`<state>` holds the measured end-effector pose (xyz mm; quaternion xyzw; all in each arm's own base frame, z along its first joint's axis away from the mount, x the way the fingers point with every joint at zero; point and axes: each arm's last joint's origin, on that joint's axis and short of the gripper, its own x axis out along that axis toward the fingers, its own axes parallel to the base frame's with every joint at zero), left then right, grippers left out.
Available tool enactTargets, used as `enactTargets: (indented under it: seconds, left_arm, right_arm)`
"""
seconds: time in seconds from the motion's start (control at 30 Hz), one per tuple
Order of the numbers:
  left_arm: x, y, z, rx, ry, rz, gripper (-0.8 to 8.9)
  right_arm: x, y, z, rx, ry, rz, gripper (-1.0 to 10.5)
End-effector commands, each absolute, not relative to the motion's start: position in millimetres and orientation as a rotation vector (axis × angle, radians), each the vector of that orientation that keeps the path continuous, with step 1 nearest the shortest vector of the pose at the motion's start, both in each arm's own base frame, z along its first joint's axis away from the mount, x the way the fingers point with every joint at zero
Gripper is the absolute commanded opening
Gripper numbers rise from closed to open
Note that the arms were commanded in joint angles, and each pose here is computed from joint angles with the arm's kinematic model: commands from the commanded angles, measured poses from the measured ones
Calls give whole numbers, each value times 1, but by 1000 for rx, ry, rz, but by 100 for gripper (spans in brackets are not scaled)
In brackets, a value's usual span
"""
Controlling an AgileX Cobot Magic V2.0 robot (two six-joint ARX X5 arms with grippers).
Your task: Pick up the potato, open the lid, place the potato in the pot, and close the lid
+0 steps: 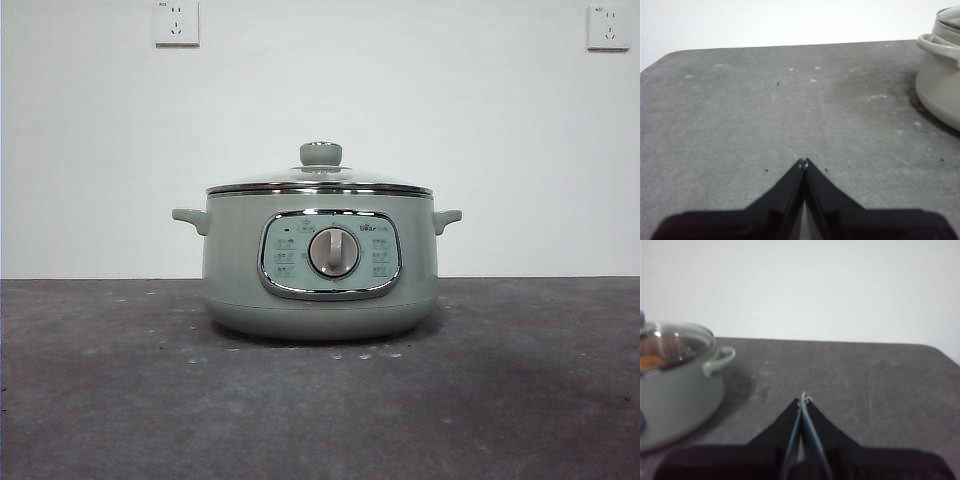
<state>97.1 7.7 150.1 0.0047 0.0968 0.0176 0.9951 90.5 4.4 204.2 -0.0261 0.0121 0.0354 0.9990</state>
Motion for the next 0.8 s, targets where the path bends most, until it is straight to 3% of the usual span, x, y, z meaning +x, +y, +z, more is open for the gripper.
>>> enactTargets:
  seconds: [0.03,0.37,0.8]
  left_arm:
    - [98,8,147,-1,201,39,-3]
    - [98,8,146,-1,209,38,-3]
    - [98,8,146,-1,211,38,-3]
  right_arm:
    - [92,4,187,-52,30,72,1]
    - [96,5,151,-49,163,76,1]
    - [96,5,150,-28,174,67,1]
